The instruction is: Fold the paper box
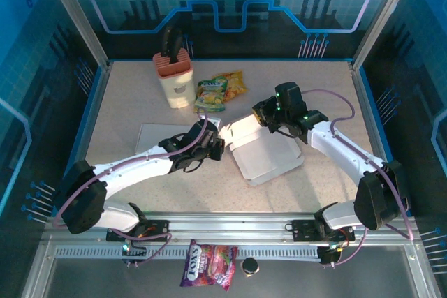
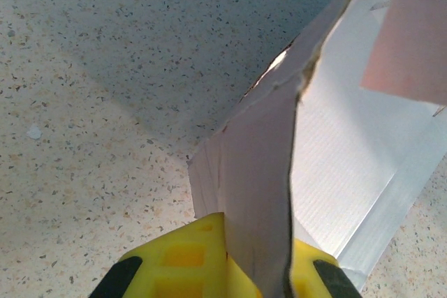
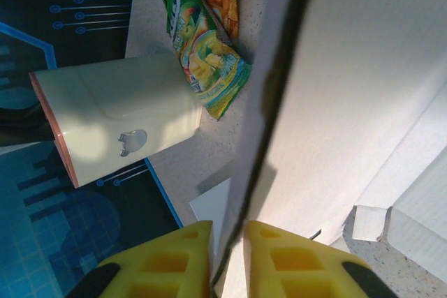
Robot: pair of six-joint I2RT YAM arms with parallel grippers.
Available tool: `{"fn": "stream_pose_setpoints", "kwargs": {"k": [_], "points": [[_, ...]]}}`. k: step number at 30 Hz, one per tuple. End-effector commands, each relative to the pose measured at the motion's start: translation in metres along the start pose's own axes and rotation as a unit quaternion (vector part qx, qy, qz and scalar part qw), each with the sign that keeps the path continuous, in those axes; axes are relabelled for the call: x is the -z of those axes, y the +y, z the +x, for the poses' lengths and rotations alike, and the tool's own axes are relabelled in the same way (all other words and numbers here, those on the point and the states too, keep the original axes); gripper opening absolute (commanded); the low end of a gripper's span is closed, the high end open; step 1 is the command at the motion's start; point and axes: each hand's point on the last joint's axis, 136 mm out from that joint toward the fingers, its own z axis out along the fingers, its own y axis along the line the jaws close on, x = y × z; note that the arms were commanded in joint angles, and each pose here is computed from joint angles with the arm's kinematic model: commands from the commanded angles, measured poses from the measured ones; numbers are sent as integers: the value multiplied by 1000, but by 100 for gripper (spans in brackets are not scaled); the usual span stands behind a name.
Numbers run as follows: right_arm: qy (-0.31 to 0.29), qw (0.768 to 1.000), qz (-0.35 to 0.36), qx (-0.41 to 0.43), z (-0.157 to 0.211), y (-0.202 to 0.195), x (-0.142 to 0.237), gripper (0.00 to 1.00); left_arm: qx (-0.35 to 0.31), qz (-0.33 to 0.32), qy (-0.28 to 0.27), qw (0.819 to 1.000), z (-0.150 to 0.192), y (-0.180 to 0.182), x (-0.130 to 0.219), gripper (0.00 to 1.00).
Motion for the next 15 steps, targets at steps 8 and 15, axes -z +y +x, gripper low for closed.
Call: {"fn": "stream_pose_setpoints", "kwargs": {"k": [8, 15], "points": [[-10, 999, -35, 5, -2, 22, -1, 17, 11, 10, -3, 1000, -1, -6, 7, 0], [-3, 1000, -28, 8, -1, 19, -9, 14, 10, 14, -1, 1000, 0, -8, 8, 0]]}}
